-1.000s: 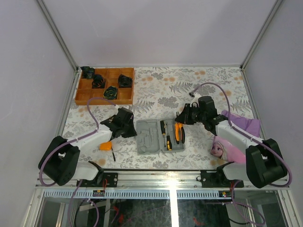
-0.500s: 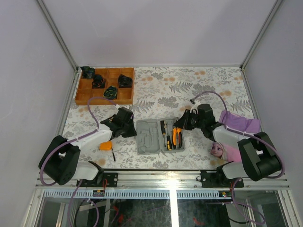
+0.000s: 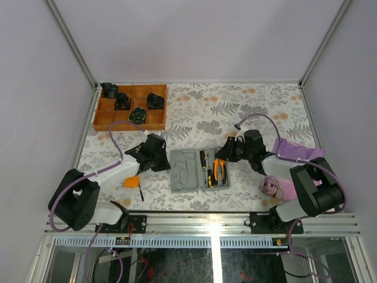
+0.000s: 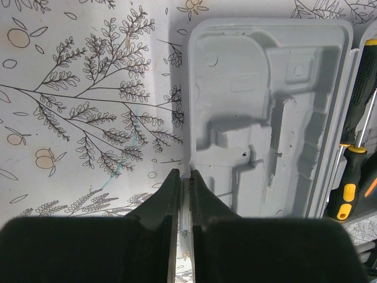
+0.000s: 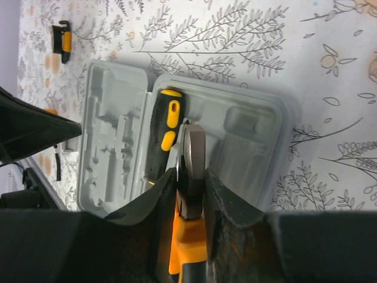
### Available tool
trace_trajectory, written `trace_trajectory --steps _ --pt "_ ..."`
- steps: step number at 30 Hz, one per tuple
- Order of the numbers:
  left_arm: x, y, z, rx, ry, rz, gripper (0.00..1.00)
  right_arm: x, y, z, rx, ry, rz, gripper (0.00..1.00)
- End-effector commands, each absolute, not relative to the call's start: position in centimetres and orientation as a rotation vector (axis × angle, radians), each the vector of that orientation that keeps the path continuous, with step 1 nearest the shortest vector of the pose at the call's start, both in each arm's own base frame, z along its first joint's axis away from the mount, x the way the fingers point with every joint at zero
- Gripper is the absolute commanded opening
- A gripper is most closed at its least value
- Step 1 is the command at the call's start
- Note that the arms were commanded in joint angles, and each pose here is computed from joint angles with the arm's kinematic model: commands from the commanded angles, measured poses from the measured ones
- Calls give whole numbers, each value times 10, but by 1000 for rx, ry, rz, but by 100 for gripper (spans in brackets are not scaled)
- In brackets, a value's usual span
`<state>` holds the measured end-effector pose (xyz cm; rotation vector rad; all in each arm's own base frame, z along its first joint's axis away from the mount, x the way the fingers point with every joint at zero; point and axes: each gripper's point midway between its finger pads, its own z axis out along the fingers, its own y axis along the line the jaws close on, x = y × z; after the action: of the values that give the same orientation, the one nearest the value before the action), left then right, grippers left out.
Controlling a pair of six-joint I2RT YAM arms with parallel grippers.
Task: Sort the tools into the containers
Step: Place the pliers in the storage box.
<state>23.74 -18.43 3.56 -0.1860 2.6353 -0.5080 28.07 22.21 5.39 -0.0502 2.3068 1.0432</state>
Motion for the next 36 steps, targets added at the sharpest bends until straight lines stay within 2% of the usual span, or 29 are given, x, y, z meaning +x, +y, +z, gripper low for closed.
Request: trace_trajectory --steps 1,6,17,24,28,36 --pt "240 -186 40 -162 2629 -528 0 295 214 59 -109 2260 935 33" --pt "240 -187 40 -163 2630 -531 0 297 208 58 -121 2280 872 40" --pt "239 -187 41 -174 2628 -538 0 302 188 78 -128 2279 716 45" --pt "238 -186 43 -192 2624 -536 0 288 174 90 -145 2327 554 40" --pt "237 -185 44 -202 2624 -537 0 267 178 87 -196 2381 491 33" --pt "237 -185 44 -205 2626 -535 0 248 189 80 -264 2484 468 26"
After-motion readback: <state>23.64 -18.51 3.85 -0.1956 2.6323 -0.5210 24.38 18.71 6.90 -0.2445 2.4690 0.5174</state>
